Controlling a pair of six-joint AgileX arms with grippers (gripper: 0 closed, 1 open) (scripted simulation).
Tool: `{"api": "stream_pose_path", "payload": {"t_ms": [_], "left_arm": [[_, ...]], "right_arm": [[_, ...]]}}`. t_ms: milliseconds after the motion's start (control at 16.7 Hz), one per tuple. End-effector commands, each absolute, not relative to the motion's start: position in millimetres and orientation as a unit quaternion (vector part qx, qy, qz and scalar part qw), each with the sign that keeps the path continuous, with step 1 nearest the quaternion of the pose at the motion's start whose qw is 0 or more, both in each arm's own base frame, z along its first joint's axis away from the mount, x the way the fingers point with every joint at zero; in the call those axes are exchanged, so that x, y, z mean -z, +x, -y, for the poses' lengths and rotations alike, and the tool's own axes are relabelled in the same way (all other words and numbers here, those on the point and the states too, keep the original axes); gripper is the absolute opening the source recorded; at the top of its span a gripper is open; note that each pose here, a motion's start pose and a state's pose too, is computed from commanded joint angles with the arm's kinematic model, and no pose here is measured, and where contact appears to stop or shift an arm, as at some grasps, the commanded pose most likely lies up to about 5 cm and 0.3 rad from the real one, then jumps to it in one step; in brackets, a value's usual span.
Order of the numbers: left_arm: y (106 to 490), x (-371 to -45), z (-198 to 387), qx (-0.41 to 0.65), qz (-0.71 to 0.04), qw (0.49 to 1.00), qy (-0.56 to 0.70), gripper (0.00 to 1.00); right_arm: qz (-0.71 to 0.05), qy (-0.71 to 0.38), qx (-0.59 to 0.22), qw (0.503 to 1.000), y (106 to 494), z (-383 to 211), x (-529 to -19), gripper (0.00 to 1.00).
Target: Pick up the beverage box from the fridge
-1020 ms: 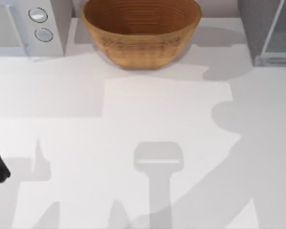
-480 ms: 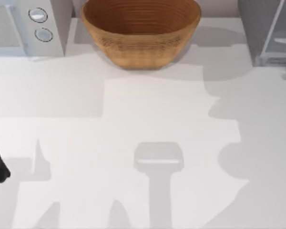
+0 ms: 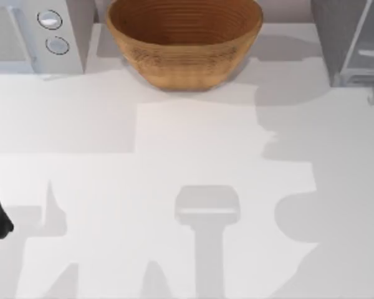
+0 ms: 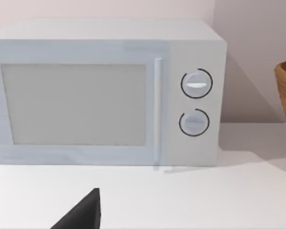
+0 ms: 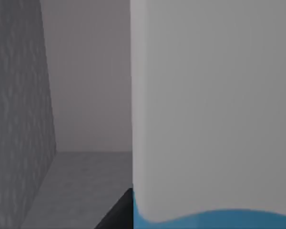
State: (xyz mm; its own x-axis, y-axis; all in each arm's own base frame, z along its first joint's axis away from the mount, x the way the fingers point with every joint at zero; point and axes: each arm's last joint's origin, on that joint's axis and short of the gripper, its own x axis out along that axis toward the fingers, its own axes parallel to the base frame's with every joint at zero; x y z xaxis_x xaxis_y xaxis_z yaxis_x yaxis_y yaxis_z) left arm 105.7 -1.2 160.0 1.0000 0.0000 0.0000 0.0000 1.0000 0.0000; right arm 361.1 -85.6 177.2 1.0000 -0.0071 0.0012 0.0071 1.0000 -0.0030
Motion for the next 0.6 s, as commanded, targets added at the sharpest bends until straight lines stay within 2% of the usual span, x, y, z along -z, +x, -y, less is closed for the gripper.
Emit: {"api": "stream_pose_path", "payload": {"t_ms": [300, 600], "left_arm": [[105.7, -160.0, 1.2, 0.000, 0.000, 1.000, 0.000, 1.00], [105.7, -160.0, 1.2, 0.000, 0.000, 1.000, 0.000, 1.00]], "right_arm": [[0.007, -0.007, 0.006, 1.000, 317.9, 63.1, -219.3, 0.00], [0.005, -0.007, 0.009, 1.000, 233.4, 32.9, -245.4, 0.00]]}}
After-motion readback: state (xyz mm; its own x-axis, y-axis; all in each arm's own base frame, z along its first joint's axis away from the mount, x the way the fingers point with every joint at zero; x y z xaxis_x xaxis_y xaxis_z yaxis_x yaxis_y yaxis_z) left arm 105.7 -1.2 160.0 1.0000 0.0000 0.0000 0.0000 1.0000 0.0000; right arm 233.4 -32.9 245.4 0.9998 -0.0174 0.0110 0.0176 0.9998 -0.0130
